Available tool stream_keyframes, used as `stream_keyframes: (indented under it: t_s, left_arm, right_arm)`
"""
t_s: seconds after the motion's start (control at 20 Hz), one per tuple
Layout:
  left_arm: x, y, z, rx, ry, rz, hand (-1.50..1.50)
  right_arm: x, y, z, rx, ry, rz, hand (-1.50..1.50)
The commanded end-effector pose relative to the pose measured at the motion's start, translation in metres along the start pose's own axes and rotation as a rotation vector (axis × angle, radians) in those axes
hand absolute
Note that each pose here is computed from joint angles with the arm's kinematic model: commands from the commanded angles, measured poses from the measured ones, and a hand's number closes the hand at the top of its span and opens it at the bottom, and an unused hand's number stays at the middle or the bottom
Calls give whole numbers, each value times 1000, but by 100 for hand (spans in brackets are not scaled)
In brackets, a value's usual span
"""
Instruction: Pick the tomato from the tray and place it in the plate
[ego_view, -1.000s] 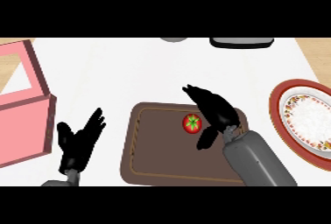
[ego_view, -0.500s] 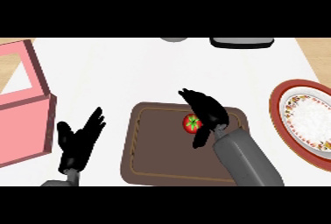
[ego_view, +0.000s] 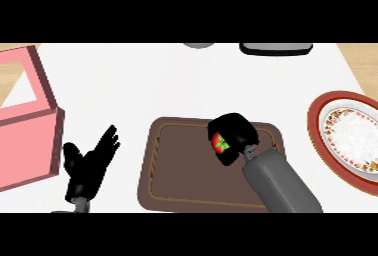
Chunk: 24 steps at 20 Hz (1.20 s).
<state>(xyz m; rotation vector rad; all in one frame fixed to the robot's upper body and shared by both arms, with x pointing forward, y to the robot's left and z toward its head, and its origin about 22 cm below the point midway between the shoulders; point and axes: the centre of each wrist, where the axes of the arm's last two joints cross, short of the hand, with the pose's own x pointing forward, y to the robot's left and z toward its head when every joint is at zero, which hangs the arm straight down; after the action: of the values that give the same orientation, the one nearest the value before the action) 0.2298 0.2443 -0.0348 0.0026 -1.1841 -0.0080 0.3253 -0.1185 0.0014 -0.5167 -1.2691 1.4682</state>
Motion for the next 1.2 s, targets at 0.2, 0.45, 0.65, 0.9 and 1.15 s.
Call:
stream_keyframes:
  t_s: [0.2,0.45,0.65,0.9,1.15]
  left_arm:
    - [2,-2,-5,9,-14,-15,0]
    - [3,5,-4,38,1,7,0]
    - [2,0,-4,10,-7,-7,0]
    - [10,-10,-8,-42,-29,-31,0]
    - [11,-18,-9,-59,-34,-21,0]
  right_arm:
    - [-15,-28,-13,-249,210,-75,150]
    - [-96,-68,13,-498,858,-313,150]
    - [-111,-128,22,-857,1106,-316,150]
    - [-120,-165,26,-1171,1365,-331,150]
    - [-136,-180,35,-1396,1522,-333,150]
